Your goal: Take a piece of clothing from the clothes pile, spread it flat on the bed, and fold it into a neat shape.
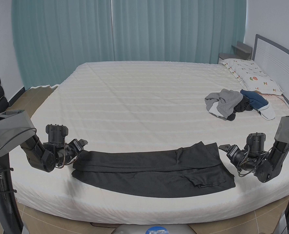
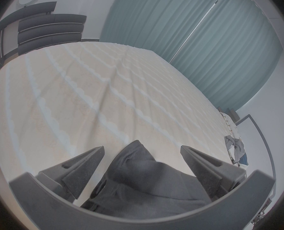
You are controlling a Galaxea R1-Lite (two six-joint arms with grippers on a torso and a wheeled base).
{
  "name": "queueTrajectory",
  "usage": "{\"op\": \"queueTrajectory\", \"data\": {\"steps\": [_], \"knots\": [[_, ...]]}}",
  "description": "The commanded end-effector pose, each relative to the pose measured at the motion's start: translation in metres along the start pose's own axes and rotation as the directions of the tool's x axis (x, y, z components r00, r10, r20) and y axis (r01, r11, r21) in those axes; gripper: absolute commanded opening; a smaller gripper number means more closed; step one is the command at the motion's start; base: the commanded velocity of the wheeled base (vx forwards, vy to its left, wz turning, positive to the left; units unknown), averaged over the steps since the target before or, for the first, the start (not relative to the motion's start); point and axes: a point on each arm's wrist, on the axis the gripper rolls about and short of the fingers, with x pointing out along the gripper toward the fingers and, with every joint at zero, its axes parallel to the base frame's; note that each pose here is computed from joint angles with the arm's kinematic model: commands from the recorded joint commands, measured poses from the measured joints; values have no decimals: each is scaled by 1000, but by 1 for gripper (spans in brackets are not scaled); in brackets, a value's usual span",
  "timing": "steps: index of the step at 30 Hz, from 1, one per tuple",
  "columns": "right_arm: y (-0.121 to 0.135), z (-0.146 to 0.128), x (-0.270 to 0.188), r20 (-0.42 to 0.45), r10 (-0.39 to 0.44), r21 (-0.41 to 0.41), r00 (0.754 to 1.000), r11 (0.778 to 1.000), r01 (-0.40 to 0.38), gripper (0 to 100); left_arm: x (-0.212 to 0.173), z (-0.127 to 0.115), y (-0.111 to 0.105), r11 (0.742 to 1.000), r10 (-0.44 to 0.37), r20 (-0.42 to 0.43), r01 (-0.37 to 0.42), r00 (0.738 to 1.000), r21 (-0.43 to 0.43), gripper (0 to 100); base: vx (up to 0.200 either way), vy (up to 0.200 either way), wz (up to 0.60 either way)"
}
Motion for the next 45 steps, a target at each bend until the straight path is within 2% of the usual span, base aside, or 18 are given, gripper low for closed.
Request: {"op": "queueTrajectory", "data": {"steps": [1,2,3,16,23,24,28,34,39,45], "knots": [[-1,1,1,-2,1,4,1000,1000,-1,100,20,-12,6,1000,19,-35,-18,999,7,100,0,0,0],[-1,1,1,-2,1,4,1000,1000,-1,100,21,-13,6,1000,20,-36,-19,999,7,100,0,0,0],[-1,1,1,-2,1,6,1000,1000,-1,100,21,-14,6,1000,21,-39,-20,999,10,0,0,0,0],[-2,0,0,-13,3,27,1000,1000,-2,100,11,4,8,999,28,23,-27,999,-36,0,0,0,0],[-3,-2,1,-21,0,25,1000,1000,1,100,10,5,8,999,24,25,-23,999,-37,0,0,0,0],[-3,-2,1,-21,0,25,1000,1000,1,100,10,5,8,999,25,26,-24,999,-40,100,0,0,0],[-3,-3,1,-22,-2,25,1000,1000,2,100,8,7,9,999,26,29,-25,999,-44,100,0,0,0],[-4,-4,-1,-27,-3,26,1000,1000,4,100,-20,17,15,998,23,35,-20,999,-64,100,0,0,0],[-4,-5,-1,-31,-6,27,1000,1000,7,100,-27,-5,19,998,41,-42,-43,998,-44,100,0,0,0],[-4,-6,-1,-35,-4,26,999,1000,5,100,-28,-14,17,998,43,-66,-46,997,-36,100,0,0,0]]}}
